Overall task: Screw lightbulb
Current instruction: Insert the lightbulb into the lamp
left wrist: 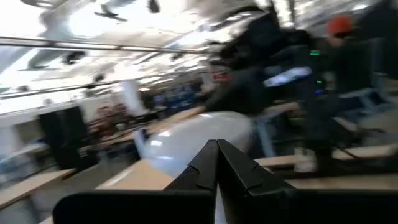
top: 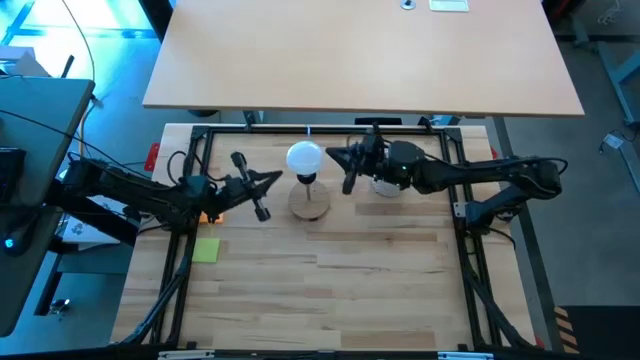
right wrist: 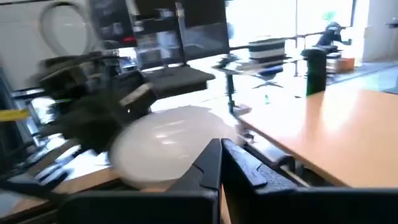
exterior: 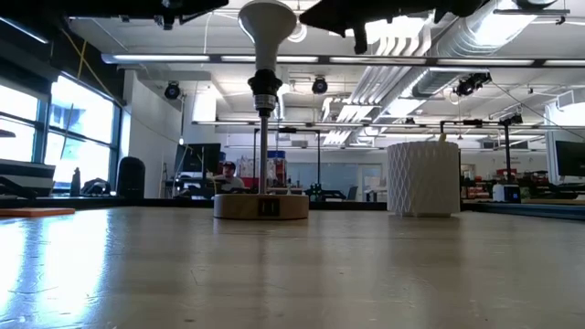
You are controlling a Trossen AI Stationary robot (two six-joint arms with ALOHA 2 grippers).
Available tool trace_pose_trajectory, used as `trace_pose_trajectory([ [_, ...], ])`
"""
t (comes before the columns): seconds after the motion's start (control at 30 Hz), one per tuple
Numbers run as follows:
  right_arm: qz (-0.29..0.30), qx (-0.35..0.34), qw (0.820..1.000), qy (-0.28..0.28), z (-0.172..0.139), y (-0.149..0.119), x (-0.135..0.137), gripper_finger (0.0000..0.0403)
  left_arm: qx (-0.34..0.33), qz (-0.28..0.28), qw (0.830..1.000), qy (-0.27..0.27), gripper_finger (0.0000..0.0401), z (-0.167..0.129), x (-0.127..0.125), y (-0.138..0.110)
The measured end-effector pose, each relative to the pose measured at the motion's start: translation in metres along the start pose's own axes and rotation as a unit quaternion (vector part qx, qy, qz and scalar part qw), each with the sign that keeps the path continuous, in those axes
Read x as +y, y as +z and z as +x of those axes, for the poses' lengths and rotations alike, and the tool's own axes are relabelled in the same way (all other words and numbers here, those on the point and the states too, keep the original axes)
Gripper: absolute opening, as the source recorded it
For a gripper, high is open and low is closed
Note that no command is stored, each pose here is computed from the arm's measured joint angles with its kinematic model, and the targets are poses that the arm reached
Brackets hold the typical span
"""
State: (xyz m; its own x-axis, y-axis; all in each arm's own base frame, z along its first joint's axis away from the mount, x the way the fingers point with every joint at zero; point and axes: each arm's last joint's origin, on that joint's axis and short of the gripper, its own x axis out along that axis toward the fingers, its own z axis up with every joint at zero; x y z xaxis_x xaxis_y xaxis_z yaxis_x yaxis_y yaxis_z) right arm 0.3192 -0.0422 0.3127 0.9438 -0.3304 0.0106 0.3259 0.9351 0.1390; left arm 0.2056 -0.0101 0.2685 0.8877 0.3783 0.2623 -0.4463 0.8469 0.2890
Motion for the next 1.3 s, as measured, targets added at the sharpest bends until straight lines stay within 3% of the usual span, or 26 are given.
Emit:
trace_pose_trajectory([
  [0.23,0.032,0.018,0.992,0.119,0.009,-0.009,0.001,0.0000,0.010,-0.008,0.999,0.039,0.0000,0.009,0.010,-0.009],
  [0.43,-0.009,0.030,0.968,0.251,0.002,-0.011,0.022,0.0000,0.055,-0.008,0.993,0.104,0.0000,0.014,0.024,-0.020],
  [0.5,-0.020,0.024,0.967,0.254,-0.001,-0.008,0.024,0.0000,0.066,-0.005,0.990,0.124,0.0000,0.013,0.026,-0.020],
  [0.6,-0.029,0.017,0.975,0.221,-0.006,-0.001,0.022,0.0000,0.060,-0.004,0.992,0.107,0.0000,0.011,0.021,-0.017],
  [0.8,-0.048,0.018,0.998,0.028,-0.016,0.009,0.009,0.0000,0.000,-0.004,1.000,0.020,0.0000,0.005,0.007,-0.004],
  [0.9,-0.053,0.013,0.998,-0.019,-0.015,0.009,0.007,0.0000,-0.029,-0.014,0.999,-0.010,0.0000,0.004,0.004,0.001],
  [1.03,-0.043,0.017,0.999,0.010,-0.010,0.004,0.006,0.0000,-0.032,-0.017,0.999,-0.013,0.0000,0.010,0.007,0.001],
  [1.17,-0.043,-0.001,0.993,0.111,-0.008,0.004,0.016,0.0000,-0.008,-0.006,1.000,0.009,0.0000,0.016,0.012,-0.007],
  [1.3,-0.044,0.001,0.981,0.191,-0.010,0.004,0.025,0.0000,0.038,-0.003,0.997,0.068,0.0000,0.020,0.022,-0.016],
])
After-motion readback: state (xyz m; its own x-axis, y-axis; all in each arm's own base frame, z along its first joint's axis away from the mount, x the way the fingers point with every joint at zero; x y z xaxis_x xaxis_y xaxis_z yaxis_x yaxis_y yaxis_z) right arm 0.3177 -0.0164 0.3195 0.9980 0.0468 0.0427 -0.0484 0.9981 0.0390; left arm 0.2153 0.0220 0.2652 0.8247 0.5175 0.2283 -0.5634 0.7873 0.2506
